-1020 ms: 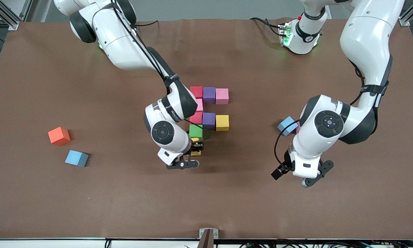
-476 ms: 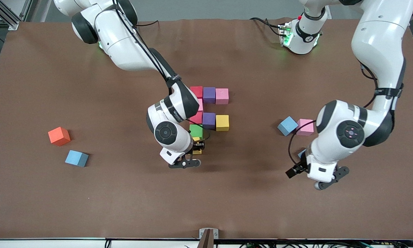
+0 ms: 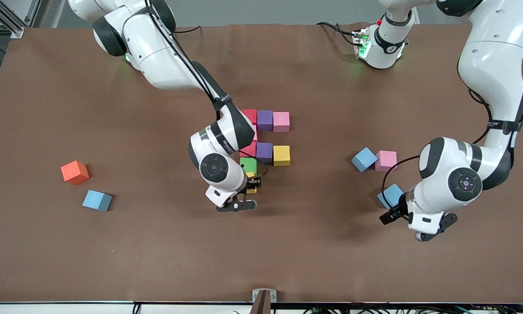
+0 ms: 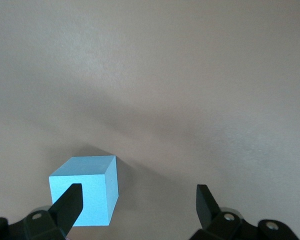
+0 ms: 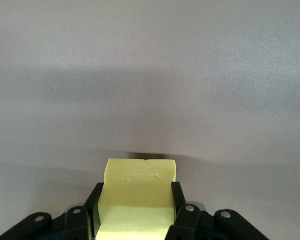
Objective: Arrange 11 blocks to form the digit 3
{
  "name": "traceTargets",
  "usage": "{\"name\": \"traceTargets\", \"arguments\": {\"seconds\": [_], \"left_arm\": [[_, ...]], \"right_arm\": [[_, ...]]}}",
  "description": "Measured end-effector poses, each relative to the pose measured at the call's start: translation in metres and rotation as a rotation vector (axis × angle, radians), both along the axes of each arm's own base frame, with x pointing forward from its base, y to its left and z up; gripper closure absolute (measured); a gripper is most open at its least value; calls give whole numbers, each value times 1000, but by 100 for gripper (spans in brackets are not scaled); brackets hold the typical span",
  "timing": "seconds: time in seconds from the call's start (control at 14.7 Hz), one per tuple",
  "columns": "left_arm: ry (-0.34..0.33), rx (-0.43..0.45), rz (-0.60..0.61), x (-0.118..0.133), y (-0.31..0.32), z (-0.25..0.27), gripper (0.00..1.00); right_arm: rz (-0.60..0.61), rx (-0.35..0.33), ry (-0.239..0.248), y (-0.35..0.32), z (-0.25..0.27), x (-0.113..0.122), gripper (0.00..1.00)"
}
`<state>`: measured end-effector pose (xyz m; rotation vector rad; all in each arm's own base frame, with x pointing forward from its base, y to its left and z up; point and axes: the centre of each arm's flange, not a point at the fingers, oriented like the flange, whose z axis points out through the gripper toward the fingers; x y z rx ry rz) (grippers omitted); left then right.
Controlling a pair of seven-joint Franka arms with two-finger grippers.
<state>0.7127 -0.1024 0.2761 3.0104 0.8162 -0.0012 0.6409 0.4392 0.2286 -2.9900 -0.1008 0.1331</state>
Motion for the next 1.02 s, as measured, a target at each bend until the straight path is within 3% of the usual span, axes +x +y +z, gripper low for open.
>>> {"name": "traceTargets", "arguments": {"seconds": [0.41,0.68,1.02], "left_arm": [[53,5,-34,-1,43,-17,0],[127,12,-28,-17,54,-43,0],[157,10,-28,-26,56,-56,0]], "right_arm": [[0,-11,-2,-1,-2,0,47],[7,-16,2,2,-3,-3,47],[11,-19,3,4,-3,-5,47]]}}
